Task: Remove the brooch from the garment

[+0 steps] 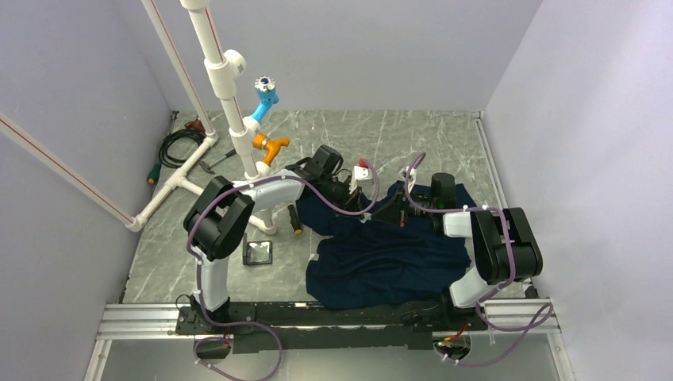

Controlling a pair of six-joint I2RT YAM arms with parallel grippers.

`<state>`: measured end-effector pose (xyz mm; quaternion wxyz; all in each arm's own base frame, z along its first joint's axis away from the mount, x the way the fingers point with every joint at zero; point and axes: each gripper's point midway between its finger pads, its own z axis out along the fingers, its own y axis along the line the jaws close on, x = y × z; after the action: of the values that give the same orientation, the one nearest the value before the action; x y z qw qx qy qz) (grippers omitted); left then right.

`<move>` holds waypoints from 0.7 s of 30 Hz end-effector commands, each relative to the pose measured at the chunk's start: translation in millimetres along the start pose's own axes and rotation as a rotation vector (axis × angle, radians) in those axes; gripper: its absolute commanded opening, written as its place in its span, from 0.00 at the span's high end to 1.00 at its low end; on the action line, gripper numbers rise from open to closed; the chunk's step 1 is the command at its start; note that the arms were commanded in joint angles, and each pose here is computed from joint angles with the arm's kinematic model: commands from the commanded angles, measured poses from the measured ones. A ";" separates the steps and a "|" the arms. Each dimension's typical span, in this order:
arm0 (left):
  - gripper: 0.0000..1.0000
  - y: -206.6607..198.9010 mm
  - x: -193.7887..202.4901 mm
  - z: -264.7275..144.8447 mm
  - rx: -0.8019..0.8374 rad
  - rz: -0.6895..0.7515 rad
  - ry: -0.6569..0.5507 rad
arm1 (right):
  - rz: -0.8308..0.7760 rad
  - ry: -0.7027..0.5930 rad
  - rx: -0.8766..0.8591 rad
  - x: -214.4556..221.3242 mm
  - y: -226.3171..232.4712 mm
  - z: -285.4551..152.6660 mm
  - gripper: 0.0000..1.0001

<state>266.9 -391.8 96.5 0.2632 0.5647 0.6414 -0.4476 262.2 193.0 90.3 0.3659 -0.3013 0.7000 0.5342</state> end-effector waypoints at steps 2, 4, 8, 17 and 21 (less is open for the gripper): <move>1.00 -9.2 -35.0 -1.1 0.048 0.079 -0.080 | -0.049 -0.002 0.003 -8.8 -5.6 3.5 0.85; 1.00 -9.8 -36.0 -1.1 0.052 0.079 -0.082 | -0.046 -0.002 0.006 -8.5 -6.4 3.6 0.80; 1.00 -11.5 -37.5 -0.7 0.064 0.077 -0.088 | -0.041 0.000 0.014 -8.8 -8.1 4.2 0.75; 1.00 -8.0 -35.3 -0.7 0.048 0.072 -0.083 | -0.055 -0.003 -0.003 -7.9 -4.1 3.8 1.00; 0.80 0.9 -32.5 -2.6 -0.027 0.064 -0.085 | -0.060 -0.009 0.000 -8.1 -3.1 2.9 1.00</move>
<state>270.4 -393.4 99.5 0.2671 0.5570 0.6451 -0.4498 261.3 195.6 87.3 0.3568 -0.3032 0.7021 0.5365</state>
